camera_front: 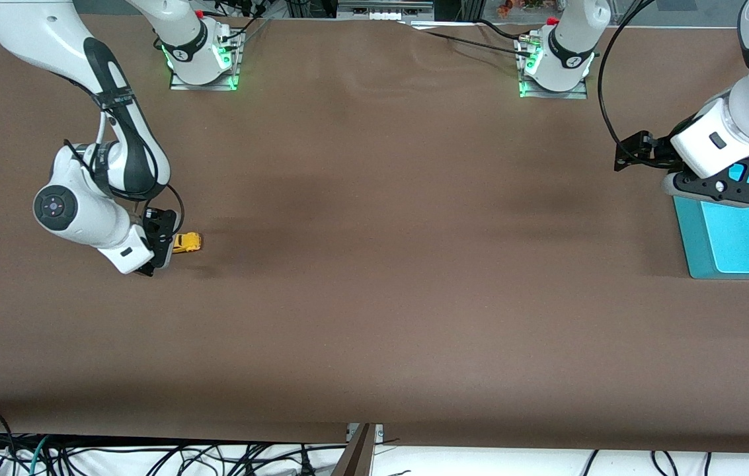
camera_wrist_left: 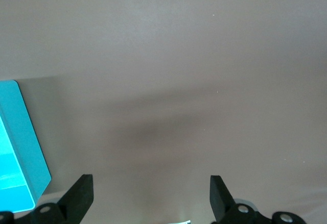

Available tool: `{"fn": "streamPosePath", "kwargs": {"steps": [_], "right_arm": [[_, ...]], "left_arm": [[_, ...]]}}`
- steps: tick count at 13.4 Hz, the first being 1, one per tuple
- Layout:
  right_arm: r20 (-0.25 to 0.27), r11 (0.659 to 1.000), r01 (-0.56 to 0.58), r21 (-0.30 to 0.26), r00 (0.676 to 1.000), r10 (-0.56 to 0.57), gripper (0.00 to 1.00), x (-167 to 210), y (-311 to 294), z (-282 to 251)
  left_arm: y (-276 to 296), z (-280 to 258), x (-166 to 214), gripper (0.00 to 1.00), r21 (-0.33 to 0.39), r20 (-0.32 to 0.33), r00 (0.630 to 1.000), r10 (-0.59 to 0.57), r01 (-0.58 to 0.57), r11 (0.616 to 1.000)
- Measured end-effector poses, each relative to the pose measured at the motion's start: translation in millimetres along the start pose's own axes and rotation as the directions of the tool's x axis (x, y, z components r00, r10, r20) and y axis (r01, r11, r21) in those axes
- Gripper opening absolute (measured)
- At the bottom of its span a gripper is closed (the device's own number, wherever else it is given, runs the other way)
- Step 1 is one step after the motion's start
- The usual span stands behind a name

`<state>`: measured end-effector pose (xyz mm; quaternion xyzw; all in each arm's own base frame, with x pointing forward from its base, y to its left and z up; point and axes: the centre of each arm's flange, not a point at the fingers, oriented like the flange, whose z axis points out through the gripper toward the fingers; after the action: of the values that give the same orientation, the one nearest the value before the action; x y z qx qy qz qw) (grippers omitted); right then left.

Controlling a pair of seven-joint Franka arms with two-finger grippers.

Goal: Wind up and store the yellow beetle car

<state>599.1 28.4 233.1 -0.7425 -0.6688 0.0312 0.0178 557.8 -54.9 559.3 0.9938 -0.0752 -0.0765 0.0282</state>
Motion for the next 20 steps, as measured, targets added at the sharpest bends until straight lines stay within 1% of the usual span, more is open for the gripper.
{"fn": "streamPosePath", "kwargs": {"steps": [2, 4, 7, 8, 9, 10, 11, 14, 17, 20], "right_arm": [[-0.004, 0.998, 0.055, -0.036, 0.998, -0.055, 0.99, -4.0, -7.8, 13.8], [-0.003, 0.994, 0.093, -0.06, 0.996, -0.094, 0.99, -7.8, -15.7, 25.3], [-0.001, 0.989, 0.131, -0.069, 0.991, -0.131, 0.97, -9.5, -23.8, 34.3], [0.0, 0.987, 0.143, -0.069, 0.99, -0.144, 0.93, -9.7, -24.8, 34.2], [0.0, 0.986, 0.153, -0.071, 0.988, -0.154, 0.93, -9.8, -25.3, 33.3], [0.001, 0.985, 0.157, -0.073, 0.987, -0.158, 0.84, -9.8, -25.4, 32.2], [0.001, 0.984, 0.159, -0.076, 0.987, -0.159, 0.7, -9.8, -25.2, 31.3], [0.001, 0.984, 0.16, -0.079, 0.987, -0.161, 0.39, -9.8, -24.9, 29.1], [-0.003, 0.985, 0.151, -0.079, 0.988, -0.151, 0.39, -13.0, -25.4, 29.3], [-0.005, 0.991, 0.108, -0.085, 0.994, -0.109, 0.39, -43.2, -21.5, 30.2]], "left_arm": [[0.2, 0.0, 0.0, 1.0, -0.002, 0.0, 1.0, 0.0, 0.0, 1.0], [0.2, 0.0, 0.0, 1.0, -0.002, 0.0, 1.0, 0.0, 0.0, 1.0], [0.2, 0.0, 0.0, 1.0, -0.002, 0.0, 1.0, 0.0, 0.0, 1.0], [0.2, 0.0, 0.0, 1.0, -0.002, 0.0, 1.0, 0.0, 0.0, 1.0], [0.2, 0.0, 0.0, 1.0, -0.002, 0.0, 1.0, 0.0, 0.0, 1.0], [0.2, 0.0, 0.0, 1.0, -0.002, 0.0, 1.0, 0.0, 0.0, 1.0], [0.2, 0.0, 0.0, 1.0, -0.002, 0.0, 1.0, 0.0, 0.0, 1.0], [0.2, 0.0, 0.0, 1.0, -0.002, 0.0, 1.0, 0.0, 0.0, 1.0], [0.2, 0.0, 0.0, 1.0, -0.002, 0.0, 1.0, 0.0, 0.0, 1.0], [0.1, 0.2, -0.3, 1.0, -0.002, 0.002, 1.0, 0.0, 0.0, 1.0]]}}
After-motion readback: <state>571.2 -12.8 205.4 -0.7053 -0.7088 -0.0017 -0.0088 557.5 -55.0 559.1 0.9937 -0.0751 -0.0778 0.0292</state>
